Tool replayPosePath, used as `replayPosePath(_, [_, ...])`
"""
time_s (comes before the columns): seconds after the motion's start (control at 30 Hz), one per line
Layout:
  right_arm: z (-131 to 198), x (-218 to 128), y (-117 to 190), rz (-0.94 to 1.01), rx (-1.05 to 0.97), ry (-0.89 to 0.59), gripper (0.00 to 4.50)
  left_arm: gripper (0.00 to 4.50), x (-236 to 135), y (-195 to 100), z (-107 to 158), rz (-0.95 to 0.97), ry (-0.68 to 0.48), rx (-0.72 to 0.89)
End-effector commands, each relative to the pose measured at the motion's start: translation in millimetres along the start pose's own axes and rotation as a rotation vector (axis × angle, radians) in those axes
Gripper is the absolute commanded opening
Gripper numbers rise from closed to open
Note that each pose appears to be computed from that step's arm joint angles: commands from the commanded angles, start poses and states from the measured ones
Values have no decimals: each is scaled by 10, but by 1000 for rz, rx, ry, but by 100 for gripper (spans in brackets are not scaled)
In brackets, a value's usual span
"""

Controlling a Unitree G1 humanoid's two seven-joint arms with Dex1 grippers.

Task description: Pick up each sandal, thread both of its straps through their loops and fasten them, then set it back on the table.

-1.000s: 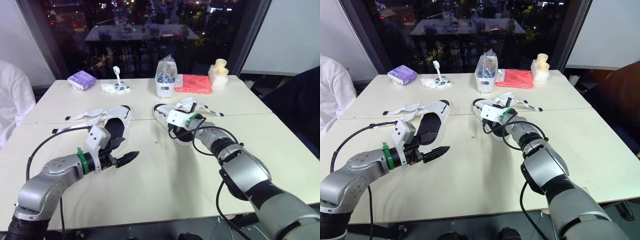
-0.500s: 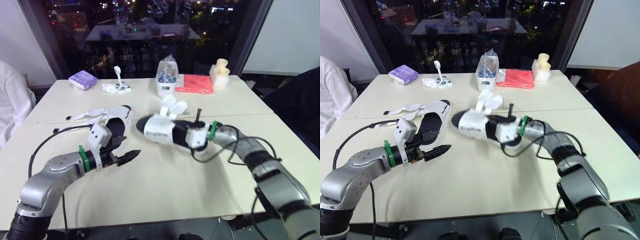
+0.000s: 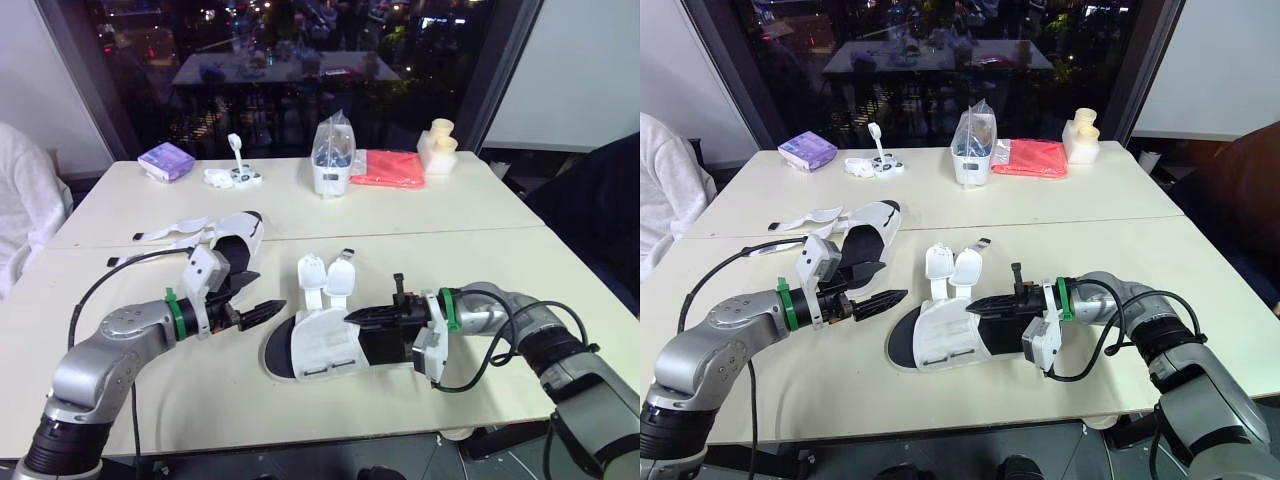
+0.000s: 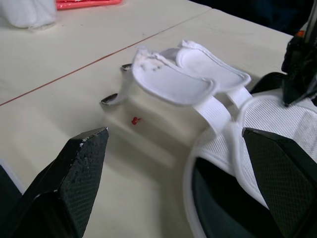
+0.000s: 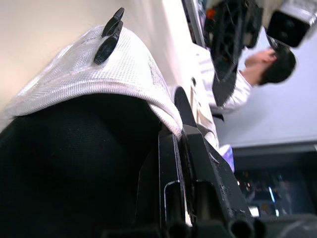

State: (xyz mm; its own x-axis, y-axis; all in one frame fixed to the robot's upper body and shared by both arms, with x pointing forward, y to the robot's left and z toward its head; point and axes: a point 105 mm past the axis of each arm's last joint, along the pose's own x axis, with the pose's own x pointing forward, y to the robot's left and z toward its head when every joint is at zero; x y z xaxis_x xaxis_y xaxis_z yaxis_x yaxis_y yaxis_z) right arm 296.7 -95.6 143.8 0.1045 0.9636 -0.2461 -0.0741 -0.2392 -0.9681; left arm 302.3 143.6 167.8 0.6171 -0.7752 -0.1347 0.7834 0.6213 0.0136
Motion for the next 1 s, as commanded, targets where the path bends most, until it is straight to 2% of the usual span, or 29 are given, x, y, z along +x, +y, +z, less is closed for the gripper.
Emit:
replayPosePath(0.03, [9,10,-91,-36,-28,-11,5,450,-3,-48,101,-10,-32,43])
replayPosePath(0.37, [-17,25,56,26,23,18,5,450,-16,-74,86,-12,-24,46])
replayPosePath(0.47, [-44,-23,62,35,50,49,86,450,-33,-98,57,-26,-8,64])
replayPosePath(0.5, [-49,-43,62,39,57,57,144,450,-35,-106,62,-31,-14,65])
replayPosePath(0.57, [-59,-93,52,45,69,76,225,450,-38,-117,82,-41,-25,72])
replayPosePath(0.63, [-75,-152,33,54,84,101,330,450,-41,-121,93,-48,-25,84])
replayPosePath(0.73, [-106,-262,30,98,133,154,447,450,-48,-130,81,-70,-7,112])
replayPosePath(0.87, [-163,-415,-65,112,265,238,447,450,-52,-140,63,-103,9,145])
replayPosePath(1.0, [-227,-603,-250,53,560,328,447,450,-55,-168,-29,-194,69,224])
